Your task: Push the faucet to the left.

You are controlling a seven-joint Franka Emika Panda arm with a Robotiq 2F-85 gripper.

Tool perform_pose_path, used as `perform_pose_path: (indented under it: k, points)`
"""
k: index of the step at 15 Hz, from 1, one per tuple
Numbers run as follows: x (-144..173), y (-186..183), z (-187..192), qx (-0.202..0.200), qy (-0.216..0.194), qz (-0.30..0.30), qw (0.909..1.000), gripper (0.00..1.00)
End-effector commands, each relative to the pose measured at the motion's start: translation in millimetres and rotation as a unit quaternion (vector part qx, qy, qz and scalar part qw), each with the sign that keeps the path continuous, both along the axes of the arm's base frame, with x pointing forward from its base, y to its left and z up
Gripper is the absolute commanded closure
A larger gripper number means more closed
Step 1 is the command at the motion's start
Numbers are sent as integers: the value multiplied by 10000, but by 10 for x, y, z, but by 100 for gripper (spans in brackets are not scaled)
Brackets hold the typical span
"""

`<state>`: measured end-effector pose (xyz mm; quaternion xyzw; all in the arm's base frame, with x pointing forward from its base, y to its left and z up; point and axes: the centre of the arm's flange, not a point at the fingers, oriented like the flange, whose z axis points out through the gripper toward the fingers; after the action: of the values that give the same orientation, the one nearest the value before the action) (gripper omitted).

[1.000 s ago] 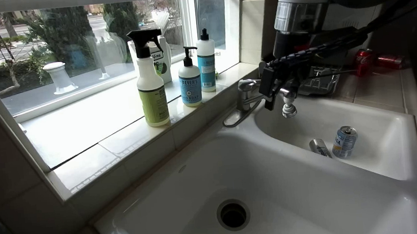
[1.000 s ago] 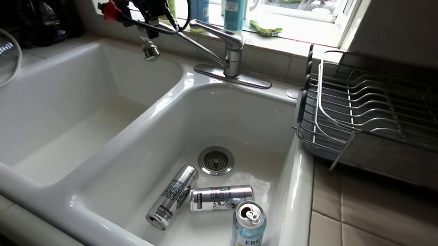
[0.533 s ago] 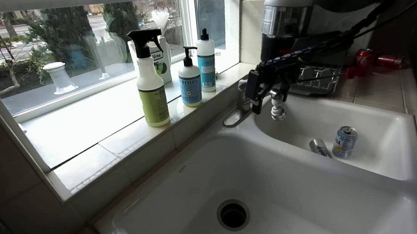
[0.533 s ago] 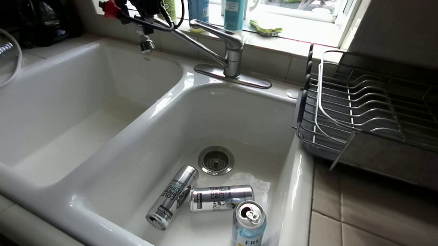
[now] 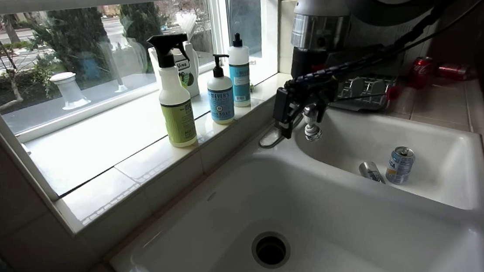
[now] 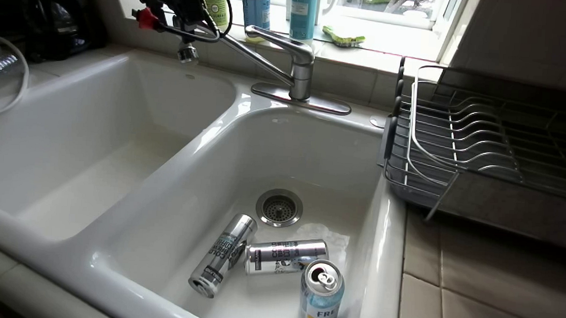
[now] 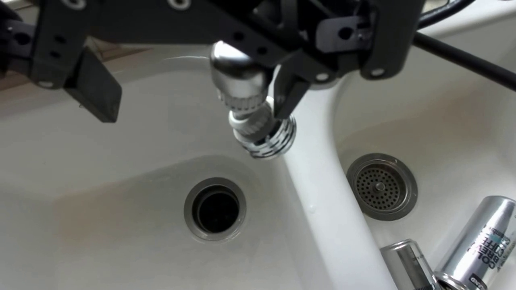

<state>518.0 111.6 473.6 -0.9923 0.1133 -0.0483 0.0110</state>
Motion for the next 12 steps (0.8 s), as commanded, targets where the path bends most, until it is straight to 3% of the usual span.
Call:
perform_pose_path:
  k: [1,8,12]
  points:
    - [66,73,67,20,-154,-129,9998,0]
    - [-177,-180,117,-124,91,-187,9997,0]
    - [-416,-320,183,-489,64,-163,9986,0]
